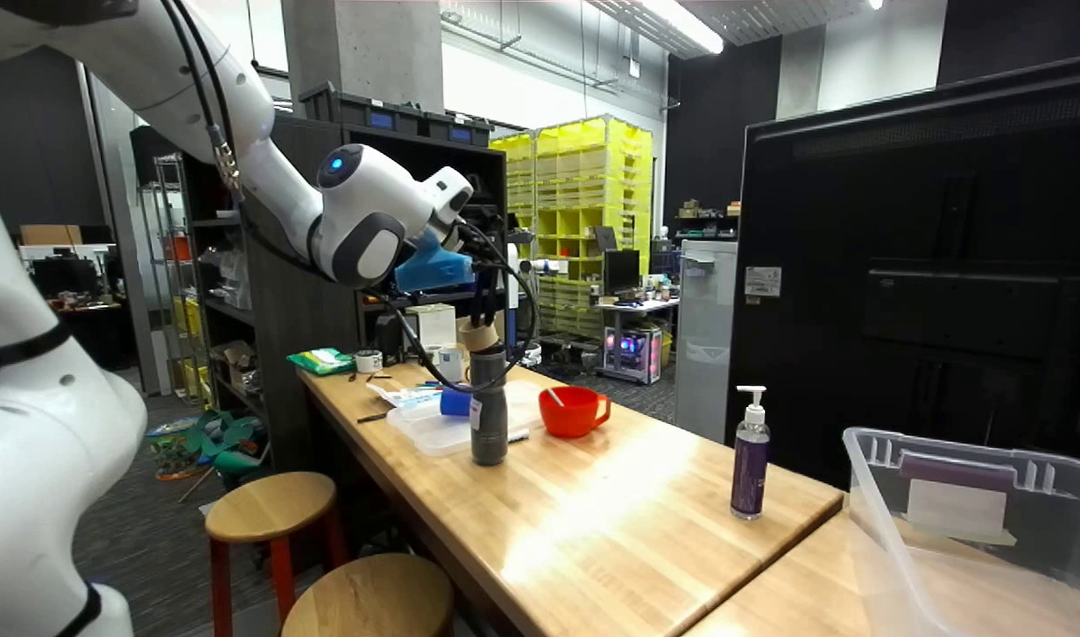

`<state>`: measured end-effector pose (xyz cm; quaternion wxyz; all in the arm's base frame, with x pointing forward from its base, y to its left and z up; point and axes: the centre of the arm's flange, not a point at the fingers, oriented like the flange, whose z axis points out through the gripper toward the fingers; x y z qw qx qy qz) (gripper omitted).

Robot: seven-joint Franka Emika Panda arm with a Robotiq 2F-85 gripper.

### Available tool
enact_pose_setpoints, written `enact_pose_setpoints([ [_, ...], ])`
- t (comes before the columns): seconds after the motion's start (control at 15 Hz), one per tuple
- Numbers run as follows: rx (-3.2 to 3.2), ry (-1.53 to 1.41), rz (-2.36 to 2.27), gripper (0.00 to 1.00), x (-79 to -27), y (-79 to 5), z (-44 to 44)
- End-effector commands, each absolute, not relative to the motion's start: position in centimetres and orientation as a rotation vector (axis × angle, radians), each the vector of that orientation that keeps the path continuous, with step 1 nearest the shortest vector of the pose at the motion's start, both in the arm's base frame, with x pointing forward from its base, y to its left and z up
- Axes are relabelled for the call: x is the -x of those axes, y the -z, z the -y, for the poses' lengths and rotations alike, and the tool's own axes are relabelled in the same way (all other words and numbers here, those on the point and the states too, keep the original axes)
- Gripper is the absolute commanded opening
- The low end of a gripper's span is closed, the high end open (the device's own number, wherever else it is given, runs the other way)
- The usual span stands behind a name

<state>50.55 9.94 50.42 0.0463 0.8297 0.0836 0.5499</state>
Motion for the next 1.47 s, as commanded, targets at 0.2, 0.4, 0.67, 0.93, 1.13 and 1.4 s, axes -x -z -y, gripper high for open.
enact_pose_setpoints([
  [0.2, -2.489, -1.701, -0.251, 0.38, -52.3, -46.2, -11.3],
  [0.4, -2.483, -1.705, -0.249, 0.37, -52.7, -46.4, -11.5],
  [0.67, -2.464, -1.723, -0.240, 0.37, -53.1, -47.3, -11.8],
  [0.93, -2.449, -1.741, -0.223, 0.37, -53.8, -47.9, -12.0],
  [1.13, -2.449, -1.733, -0.201, 0.37, -54.6, -47.6, -11.5],
  [1.4, -2.457, -1.721, -0.158, 0.37, -55.6, -47.3, -10.2],
])
